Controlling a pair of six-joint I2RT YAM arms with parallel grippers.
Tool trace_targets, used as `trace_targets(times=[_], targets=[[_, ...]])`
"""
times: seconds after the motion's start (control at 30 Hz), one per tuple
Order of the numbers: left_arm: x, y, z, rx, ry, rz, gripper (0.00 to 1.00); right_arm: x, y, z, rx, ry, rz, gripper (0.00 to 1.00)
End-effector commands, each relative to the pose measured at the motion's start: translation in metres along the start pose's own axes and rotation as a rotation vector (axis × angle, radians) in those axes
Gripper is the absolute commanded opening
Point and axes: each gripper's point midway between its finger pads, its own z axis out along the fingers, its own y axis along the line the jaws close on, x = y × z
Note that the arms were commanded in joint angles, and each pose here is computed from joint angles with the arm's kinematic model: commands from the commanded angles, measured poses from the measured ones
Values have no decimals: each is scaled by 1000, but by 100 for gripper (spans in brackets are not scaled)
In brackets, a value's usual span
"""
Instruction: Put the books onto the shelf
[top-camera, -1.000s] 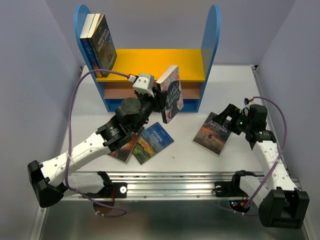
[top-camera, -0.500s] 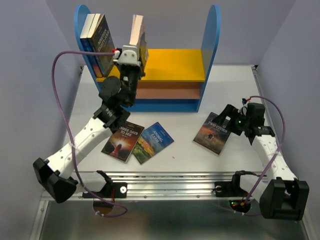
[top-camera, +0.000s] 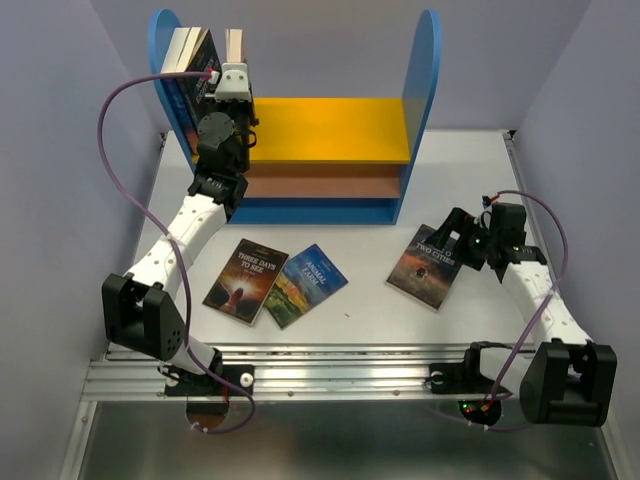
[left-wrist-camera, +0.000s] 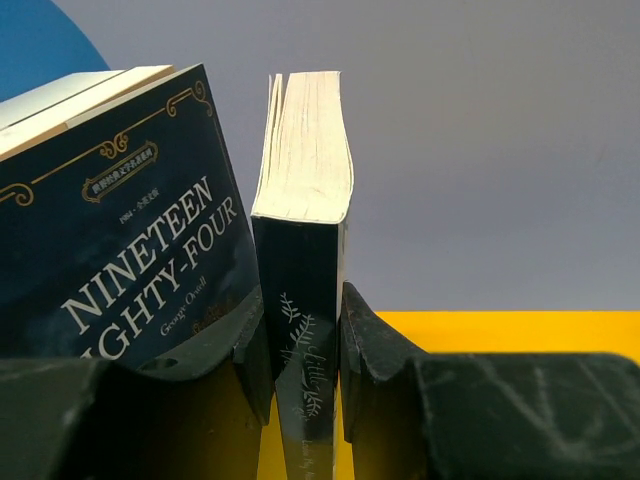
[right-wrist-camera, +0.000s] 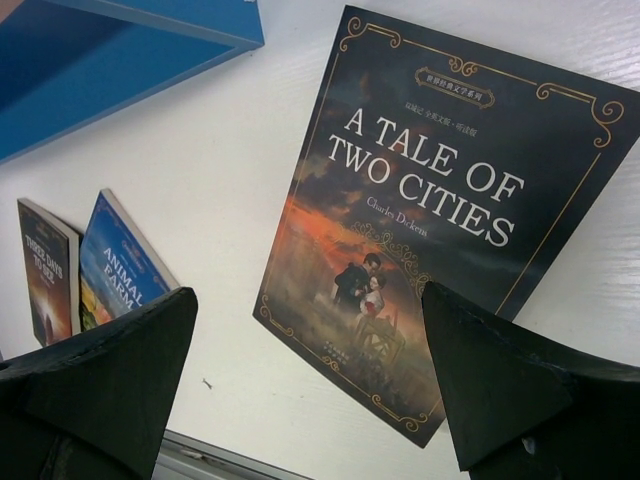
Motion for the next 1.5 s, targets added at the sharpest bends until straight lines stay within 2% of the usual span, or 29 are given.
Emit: trace_targets(times=[0.0,0.3,0.5,0.7,0.83,0.93,1.0,1.03,1.13,1.47], targets=[[-69,22,-7,-44,-194,-103,0,-21,8,-5,-6,-54,-39,100],[-53,41,-19,-123,-123,-65,0,-17,7,-3,-6,-43,-29,100],[-51,44,-31,-115,-99,-73,0,-13,7,0,-14,-20,-16,100],[-34,67,-30,-225,-36,-31,0,-11,4,2,-6,-12,-18,100],[-33,72,-33,-233,-44,-51,0,-10,3,3,-2,-8,-16,100],[-29,83,-33,-300,-32,-44,0,-7,1,4,3,-1,-11,100],[-24,83,-32,-301,-22,-40,17,-7,-1,5,9,0,-11,100],[-21,81,-32,-294,-15,-35,34,-5,-2,6,11,4,-8,100],[-18,80,-32,-289,-8,-33,51,-5,-4,7,23,6,-2,100],[-16,98,-43,-402,7,-78,51,0,-6,11,19,32,9,100]])
